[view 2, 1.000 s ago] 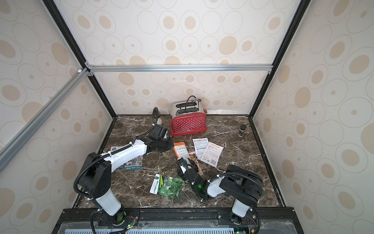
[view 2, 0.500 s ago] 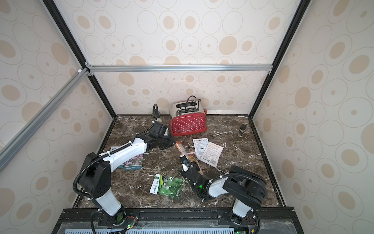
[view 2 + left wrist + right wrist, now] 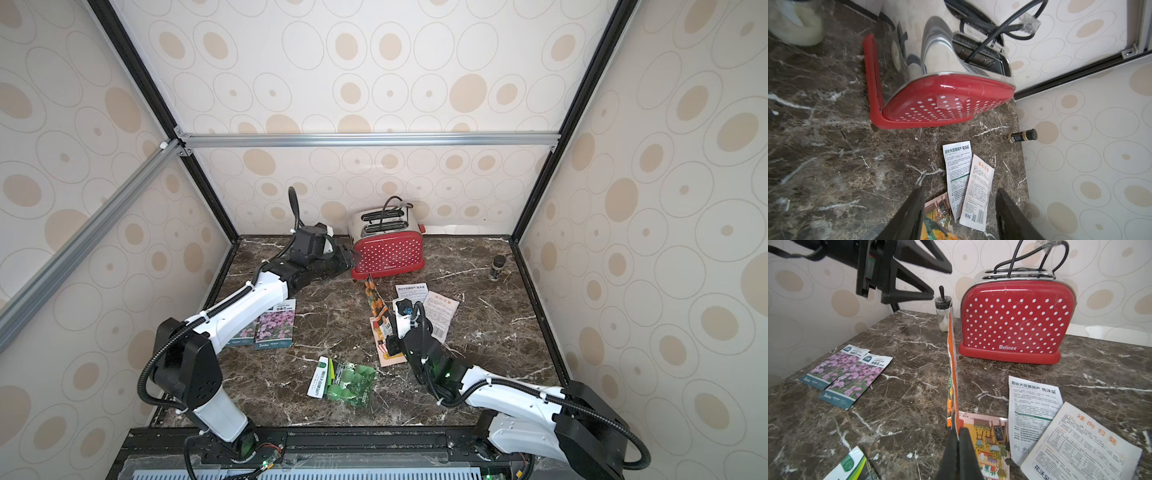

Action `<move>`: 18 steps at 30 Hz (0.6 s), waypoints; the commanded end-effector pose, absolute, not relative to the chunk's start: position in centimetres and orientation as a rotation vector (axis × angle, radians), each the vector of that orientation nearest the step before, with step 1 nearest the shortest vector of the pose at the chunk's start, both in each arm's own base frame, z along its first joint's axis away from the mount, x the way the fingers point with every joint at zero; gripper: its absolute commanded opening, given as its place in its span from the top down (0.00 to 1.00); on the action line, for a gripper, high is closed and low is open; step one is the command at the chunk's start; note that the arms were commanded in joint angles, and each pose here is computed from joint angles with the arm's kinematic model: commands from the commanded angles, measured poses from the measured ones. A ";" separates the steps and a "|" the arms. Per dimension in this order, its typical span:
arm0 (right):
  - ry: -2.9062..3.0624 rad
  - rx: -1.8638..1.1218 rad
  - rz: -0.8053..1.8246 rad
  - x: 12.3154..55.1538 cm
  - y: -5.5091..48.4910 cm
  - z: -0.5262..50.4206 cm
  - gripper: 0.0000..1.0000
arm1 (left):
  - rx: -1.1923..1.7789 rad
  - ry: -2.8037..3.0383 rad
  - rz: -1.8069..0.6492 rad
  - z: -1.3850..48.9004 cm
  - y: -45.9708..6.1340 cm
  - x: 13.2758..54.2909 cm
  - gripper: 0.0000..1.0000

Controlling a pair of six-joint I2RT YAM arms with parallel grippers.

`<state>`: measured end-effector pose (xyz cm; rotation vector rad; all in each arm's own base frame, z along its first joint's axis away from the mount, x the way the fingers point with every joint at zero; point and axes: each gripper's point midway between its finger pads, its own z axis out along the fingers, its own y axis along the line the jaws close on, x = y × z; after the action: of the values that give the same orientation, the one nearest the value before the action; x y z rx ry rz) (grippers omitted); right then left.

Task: Arrange the seed packets in a row
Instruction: Place the seed packet at the center of the board.

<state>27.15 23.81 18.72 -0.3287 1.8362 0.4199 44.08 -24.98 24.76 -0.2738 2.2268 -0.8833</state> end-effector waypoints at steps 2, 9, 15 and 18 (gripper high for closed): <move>1.954 -0.228 0.489 27.1 22.4 17.4 1.00 | -0.213 2.133 -0.888 28.0 -24.2 44.0 0.41; 2.023 0.095 0.507 29.6 15.3 15.9 1.00 | -0.162 2.161 -0.899 26.3 -24.5 43.1 0.40; 2.105 0.377 0.473 31.9 8.7 13.8 1.00 | -0.147 2.201 -0.904 24.1 -24.6 42.3 0.40; 2.158 0.540 0.444 32.6 5.7 12.0 1.00 | -0.143 2.228 -0.898 22.9 -24.8 42.0 0.40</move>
<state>32.73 6.71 13.62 0.4081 2.0777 0.3912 42.15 -24.32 21.87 -0.1973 2.2661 -0.8819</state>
